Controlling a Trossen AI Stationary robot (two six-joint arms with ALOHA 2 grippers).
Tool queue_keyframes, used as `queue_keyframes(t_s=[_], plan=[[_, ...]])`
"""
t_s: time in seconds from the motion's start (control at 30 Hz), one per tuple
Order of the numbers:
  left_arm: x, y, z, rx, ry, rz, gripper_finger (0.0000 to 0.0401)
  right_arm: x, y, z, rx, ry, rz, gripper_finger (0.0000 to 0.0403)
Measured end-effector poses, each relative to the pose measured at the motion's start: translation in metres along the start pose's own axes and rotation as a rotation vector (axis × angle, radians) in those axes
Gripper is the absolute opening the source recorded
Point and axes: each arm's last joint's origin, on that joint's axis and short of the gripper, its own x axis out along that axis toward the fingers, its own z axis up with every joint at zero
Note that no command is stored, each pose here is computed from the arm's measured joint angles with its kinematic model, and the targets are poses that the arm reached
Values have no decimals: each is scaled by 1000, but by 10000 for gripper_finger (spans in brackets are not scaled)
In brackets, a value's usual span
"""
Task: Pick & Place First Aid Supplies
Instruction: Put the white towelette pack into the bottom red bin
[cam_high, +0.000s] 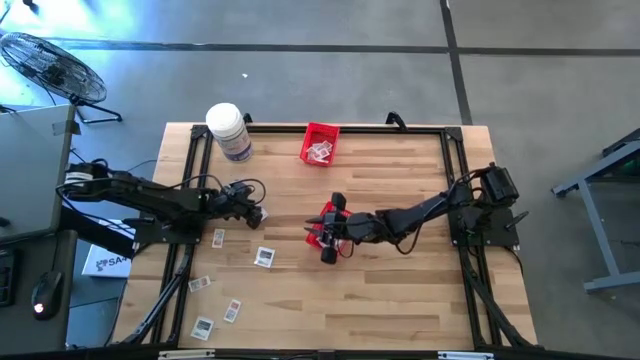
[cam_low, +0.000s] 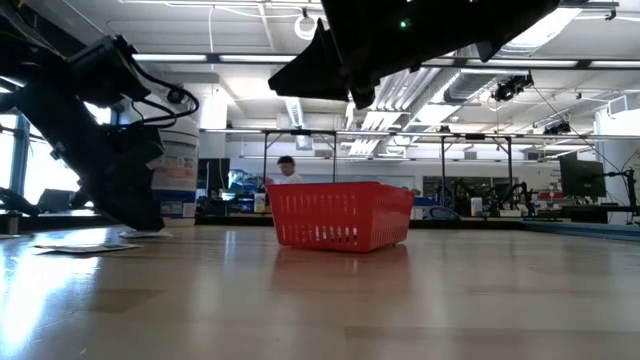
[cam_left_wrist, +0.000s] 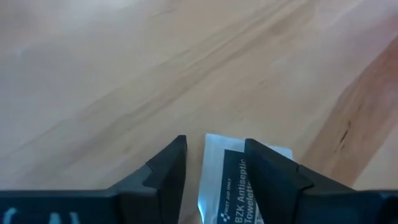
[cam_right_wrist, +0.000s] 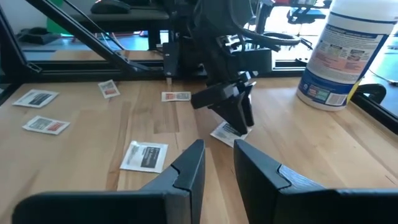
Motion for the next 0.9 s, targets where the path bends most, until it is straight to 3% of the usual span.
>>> queue_keyframes(t_s=[0.73,0.9], plan=[[-2,1,-3,32,73,-28,154,0,0,0,-1,4,-3,78],[-2,2,-4,50,77,-25,128,0,0,0,-1,4,-3,78]])
